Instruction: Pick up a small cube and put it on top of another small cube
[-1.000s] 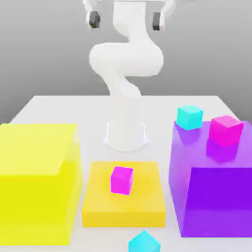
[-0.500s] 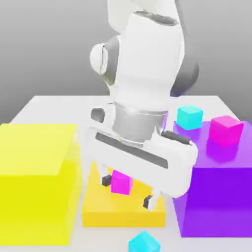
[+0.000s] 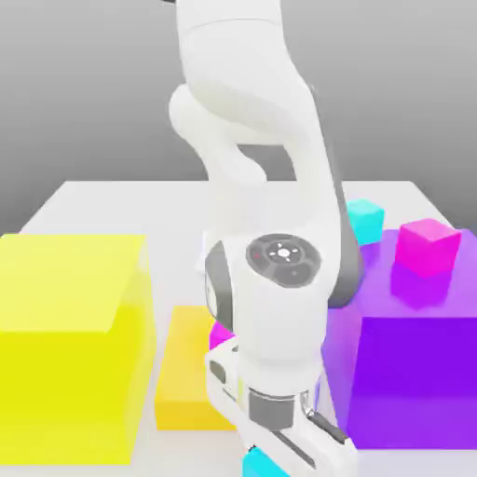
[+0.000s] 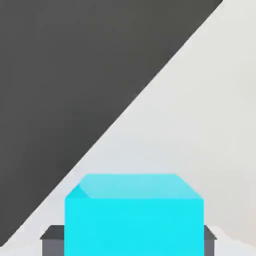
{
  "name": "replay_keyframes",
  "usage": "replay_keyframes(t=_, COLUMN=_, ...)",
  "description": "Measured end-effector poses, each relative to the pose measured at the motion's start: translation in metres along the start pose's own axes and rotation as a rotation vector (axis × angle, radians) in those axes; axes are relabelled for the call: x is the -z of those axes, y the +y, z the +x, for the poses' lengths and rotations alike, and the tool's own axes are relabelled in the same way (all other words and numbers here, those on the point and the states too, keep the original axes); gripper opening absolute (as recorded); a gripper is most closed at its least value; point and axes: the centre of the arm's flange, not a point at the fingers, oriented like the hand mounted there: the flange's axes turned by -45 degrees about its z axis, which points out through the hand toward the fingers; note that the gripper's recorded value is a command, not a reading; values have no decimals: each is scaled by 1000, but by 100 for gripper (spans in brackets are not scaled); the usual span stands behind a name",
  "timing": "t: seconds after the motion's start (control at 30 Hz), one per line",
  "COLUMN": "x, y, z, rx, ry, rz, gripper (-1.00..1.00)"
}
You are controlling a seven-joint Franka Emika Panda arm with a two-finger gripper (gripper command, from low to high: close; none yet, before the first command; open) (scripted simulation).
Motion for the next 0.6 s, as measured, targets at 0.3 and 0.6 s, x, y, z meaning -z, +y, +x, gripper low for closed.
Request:
replay_keyframes(t=0.3, x=64, y=-23, z=-16, rx=147, ry=0, rz=30, gripper=-100)
replay_keyframes(t=0.6, x=109, y=-109, z=-90, rx=717, ry=30, rz=171, gripper=-100)
